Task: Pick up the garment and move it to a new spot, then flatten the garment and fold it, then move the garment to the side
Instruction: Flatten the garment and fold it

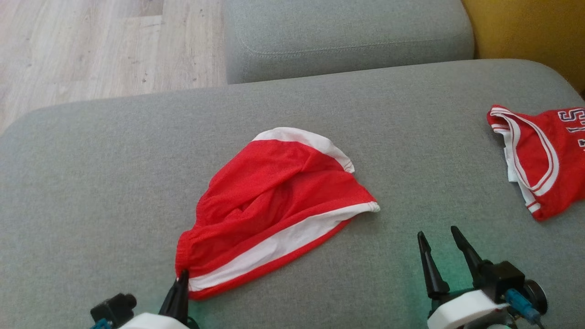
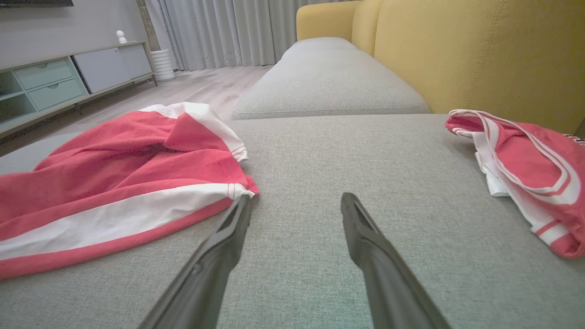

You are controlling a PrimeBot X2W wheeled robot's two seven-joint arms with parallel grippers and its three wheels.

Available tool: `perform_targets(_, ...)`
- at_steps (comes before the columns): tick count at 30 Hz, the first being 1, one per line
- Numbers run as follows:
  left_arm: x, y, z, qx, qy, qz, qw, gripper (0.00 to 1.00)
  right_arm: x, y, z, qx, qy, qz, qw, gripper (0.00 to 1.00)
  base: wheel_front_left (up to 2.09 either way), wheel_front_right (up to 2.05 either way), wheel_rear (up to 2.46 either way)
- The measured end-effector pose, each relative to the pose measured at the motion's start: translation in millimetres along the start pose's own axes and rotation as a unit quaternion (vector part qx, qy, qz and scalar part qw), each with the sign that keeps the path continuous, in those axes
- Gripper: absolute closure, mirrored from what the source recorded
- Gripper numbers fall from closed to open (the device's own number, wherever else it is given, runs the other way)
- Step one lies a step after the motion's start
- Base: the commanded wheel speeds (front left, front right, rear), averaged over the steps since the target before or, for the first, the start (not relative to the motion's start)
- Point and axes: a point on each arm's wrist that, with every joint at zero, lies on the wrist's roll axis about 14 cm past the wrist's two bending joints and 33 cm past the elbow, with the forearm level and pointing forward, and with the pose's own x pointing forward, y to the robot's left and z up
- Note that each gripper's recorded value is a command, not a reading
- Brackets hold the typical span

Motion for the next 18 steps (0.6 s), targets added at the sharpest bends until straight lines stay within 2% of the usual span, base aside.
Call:
perform_targets(3,1,8,2,0.024,-0.001,0.01,1.0,1.0,0,-1,0,-0.004,0.001,-0.001,1.0,0.0,0.0,0.0,0.0)
perform_targets(4,2,9,4,0.029,-0.003,0.011,1.0,0.89,0,-2,0,-0.004,0.001,-0.002,1.0,0.0,0.0,0.0,0.0)
perform_targets(5,2,11,6,0.036,-0.006,0.014,0.999,0.69,0,-2,0,-0.004,0.001,-0.003,1.0,0.0,0.0,0.0,0.0)
perform_targets(6,1,13,8,0.045,-0.009,0.017,0.999,0.22,0,-3,0,-0.003,0.001,-0.003,1.0,0.0,0.0,0.0,0.0)
perform_targets(7,1,16,9,0.056,-0.011,0.022,0.998,0.0,0,-3,-1,-0.004,0.001,-0.004,1.0,0.0,0.0,0.0,0.0)
perform_targets(10,-1,23,24,0.095,-0.033,0.038,0.994,0.0,0,-3,-1,-0.004,0.002,-0.003,1.0,0.0,0.0,0.0,0.0)
perform_targets(14,-7,23,58,0.127,-0.095,0.053,0.986,0.0,0,-3,0,-0.004,-0.001,-0.003,1.0,0.0,0.0,0.0,0.0)
perform_targets(18,-24,20,68,0.149,-0.139,0.069,0.977,0.0,3,-5,7,-0.006,-0.01,-0.005,1.0,0.0,0.0,0.0,0.0)
